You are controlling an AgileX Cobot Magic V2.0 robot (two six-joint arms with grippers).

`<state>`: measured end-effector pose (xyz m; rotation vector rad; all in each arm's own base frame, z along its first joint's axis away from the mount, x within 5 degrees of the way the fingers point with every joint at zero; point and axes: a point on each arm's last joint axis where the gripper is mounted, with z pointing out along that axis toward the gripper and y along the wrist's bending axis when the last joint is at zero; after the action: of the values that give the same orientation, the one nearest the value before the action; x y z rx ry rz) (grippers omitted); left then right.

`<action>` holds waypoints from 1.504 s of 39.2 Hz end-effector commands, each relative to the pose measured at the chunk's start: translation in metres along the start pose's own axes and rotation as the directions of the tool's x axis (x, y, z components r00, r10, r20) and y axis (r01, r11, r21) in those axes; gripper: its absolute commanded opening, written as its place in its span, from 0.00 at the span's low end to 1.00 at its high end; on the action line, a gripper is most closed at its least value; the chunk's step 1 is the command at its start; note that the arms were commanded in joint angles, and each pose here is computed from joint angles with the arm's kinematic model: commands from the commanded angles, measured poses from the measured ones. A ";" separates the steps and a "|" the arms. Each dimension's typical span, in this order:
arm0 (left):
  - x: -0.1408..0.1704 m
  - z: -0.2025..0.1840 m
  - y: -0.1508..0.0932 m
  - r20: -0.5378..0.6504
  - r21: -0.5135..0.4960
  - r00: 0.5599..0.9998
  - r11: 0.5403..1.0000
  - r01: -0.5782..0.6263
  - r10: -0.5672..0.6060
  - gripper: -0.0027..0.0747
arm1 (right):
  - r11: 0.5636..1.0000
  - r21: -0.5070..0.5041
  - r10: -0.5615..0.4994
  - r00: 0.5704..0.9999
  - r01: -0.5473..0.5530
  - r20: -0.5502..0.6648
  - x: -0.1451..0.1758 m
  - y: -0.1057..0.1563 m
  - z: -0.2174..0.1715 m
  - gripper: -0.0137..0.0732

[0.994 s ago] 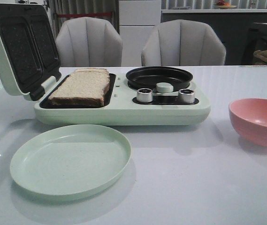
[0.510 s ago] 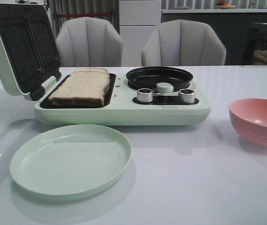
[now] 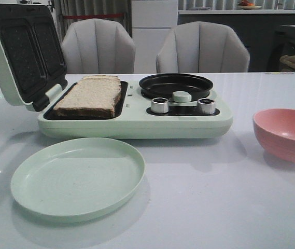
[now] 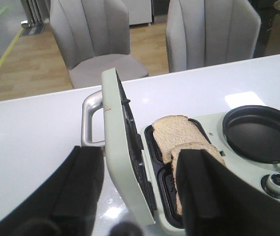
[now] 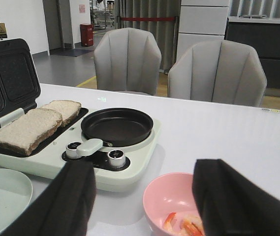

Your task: Make breakfast with bread and shrimp

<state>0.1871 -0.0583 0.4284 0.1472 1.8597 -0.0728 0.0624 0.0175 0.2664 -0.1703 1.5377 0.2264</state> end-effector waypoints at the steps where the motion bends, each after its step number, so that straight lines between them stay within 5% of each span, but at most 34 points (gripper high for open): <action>1: -0.022 0.011 0.002 0.073 0.003 0.994 0.996 0.085 -0.085 0.55 | 1.000 0.028 0.006 0.996 -0.009 0.093 -0.016 -0.002 -0.001 0.77; 15: -0.027 0.072 0.037 -0.041 -0.078 0.960 0.959 0.273 -0.277 0.55 | 1.000 0.028 0.006 0.996 -0.009 0.093 -0.016 -0.002 -0.001 0.77; 41: 0.010 0.160 0.117 -0.185 0.009 0.755 0.767 0.641 -0.629 0.55 | 1.000 0.028 0.006 0.996 -0.009 0.093 -0.016 -0.002 -0.001 0.77; 59: 0.039 0.211 0.108 -0.319 0.191 0.678 0.656 0.730 -0.662 0.55 | 1.000 0.028 0.006 0.996 -0.009 0.093 -0.016 -0.002 -0.001 0.77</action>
<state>0.3916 0.0339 0.3091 -0.4476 2.1124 -0.8385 0.0624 0.0175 0.2664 -0.1703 1.5377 0.2264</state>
